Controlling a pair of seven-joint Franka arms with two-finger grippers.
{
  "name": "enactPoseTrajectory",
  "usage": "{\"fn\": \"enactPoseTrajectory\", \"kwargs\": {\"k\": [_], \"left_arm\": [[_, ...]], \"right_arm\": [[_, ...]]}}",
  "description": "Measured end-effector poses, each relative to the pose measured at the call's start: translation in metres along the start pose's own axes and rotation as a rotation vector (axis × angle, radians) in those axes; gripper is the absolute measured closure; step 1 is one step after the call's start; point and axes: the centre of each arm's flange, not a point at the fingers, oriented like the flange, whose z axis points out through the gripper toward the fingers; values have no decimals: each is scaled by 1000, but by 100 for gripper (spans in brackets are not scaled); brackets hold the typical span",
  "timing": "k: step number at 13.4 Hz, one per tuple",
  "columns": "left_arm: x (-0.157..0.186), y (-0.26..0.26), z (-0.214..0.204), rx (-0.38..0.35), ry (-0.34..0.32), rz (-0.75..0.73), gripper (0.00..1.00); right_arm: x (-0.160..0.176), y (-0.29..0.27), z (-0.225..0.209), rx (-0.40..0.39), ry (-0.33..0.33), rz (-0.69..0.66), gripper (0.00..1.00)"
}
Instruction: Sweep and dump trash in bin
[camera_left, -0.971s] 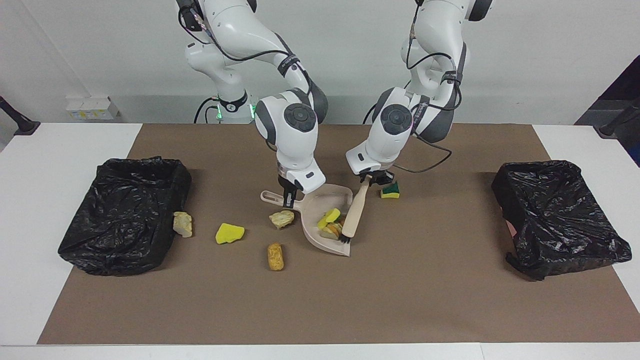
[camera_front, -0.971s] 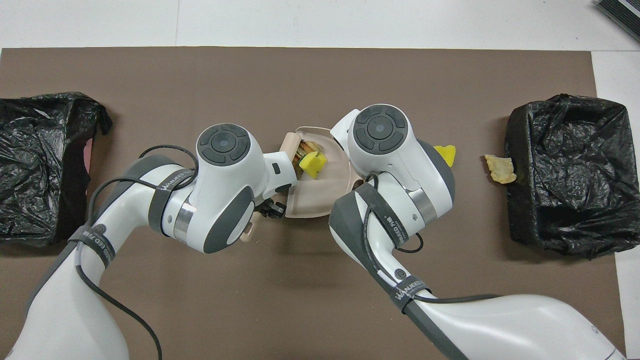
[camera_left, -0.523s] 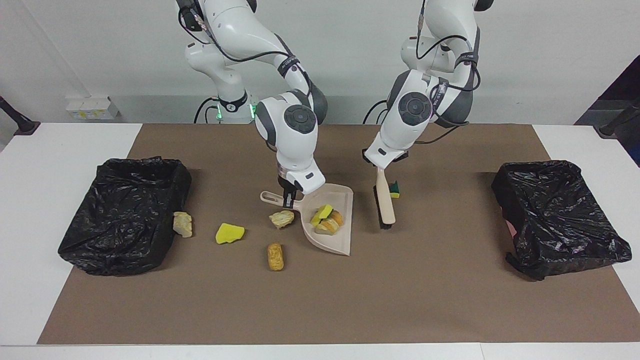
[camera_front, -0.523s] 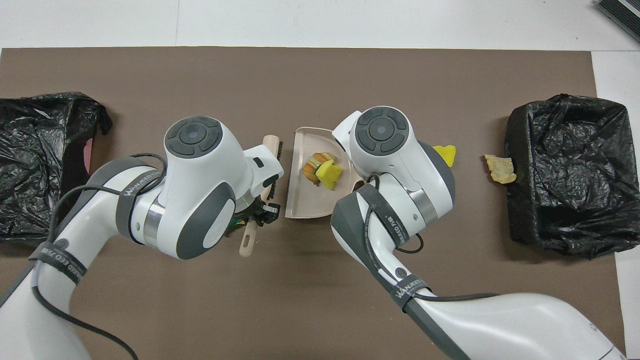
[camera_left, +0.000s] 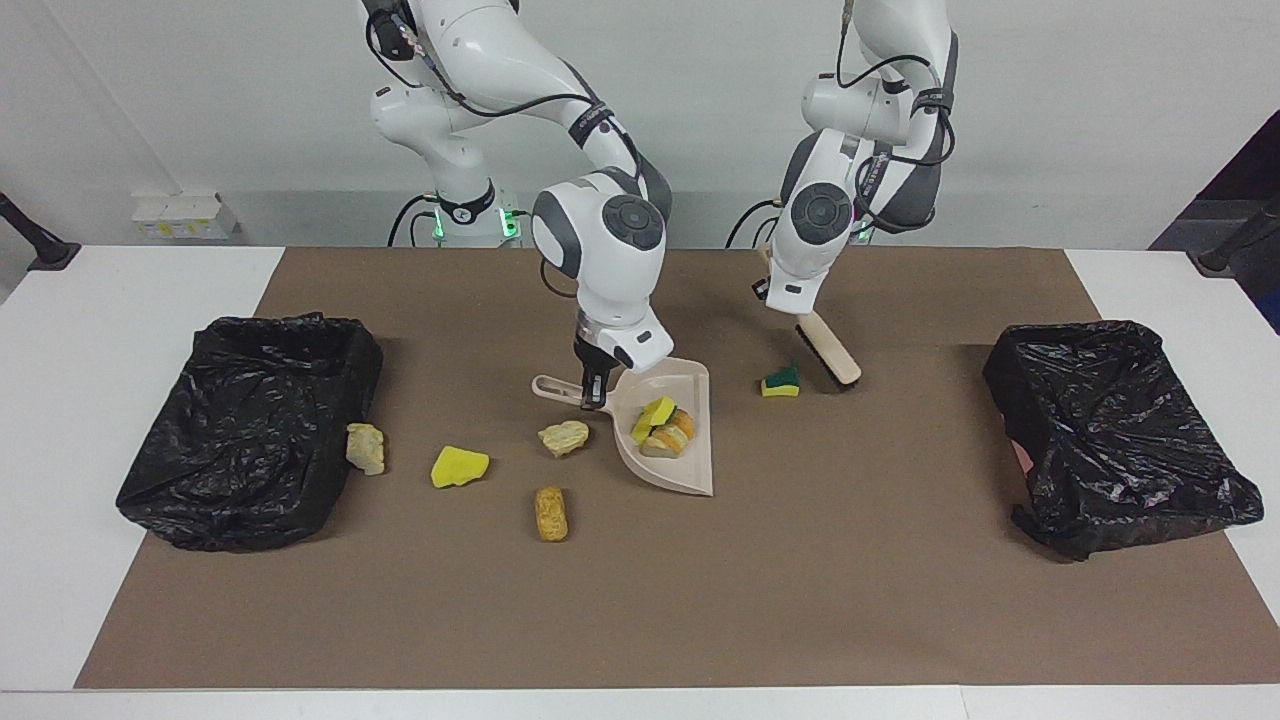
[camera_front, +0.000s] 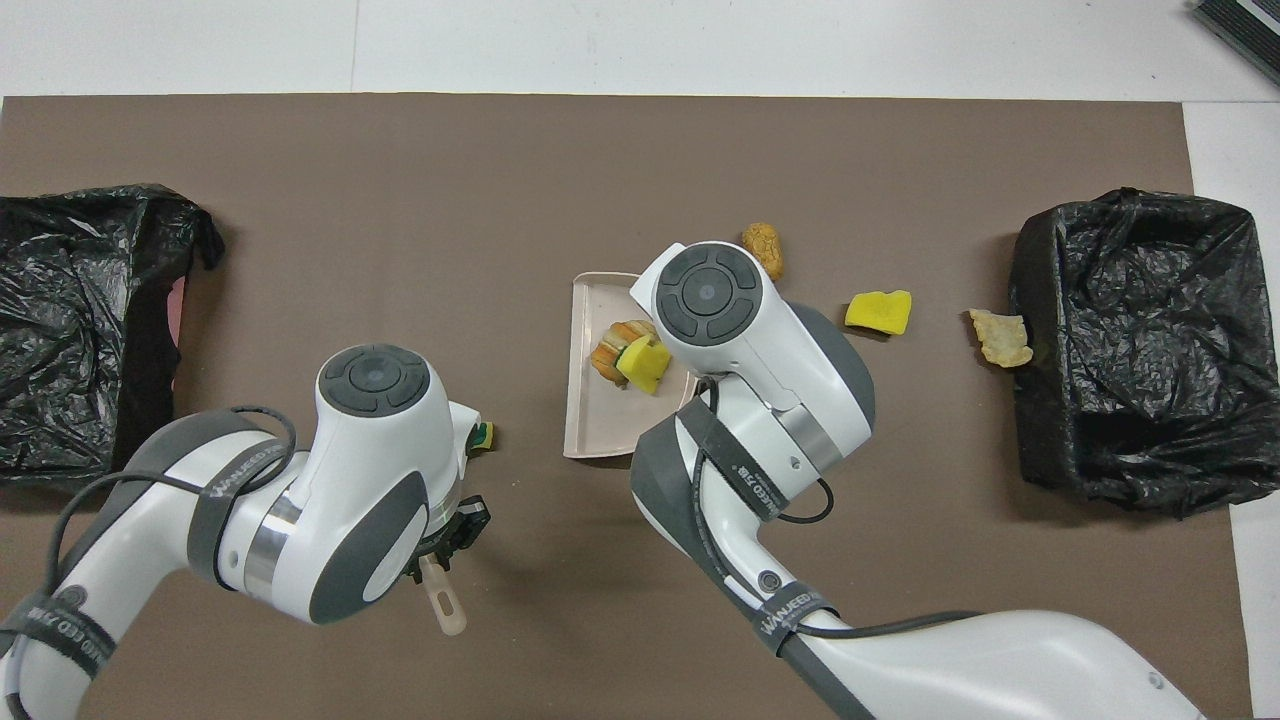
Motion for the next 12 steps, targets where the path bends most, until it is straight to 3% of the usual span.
{"fn": "enactPoseTrajectory", "kwargs": {"k": [5, 9, 12], "left_arm": [[-21, 9, 26, -101, 117, 53, 73], [-23, 27, 28, -166, 137, 195, 73], [-23, 53, 11, -285, 135, 251, 73]], "right_arm": [[-7, 7, 6, -29, 21, -85, 69], [-7, 7, 6, -35, 24, -91, 69], [-3, 7, 9, -50, 34, -98, 69]]}}
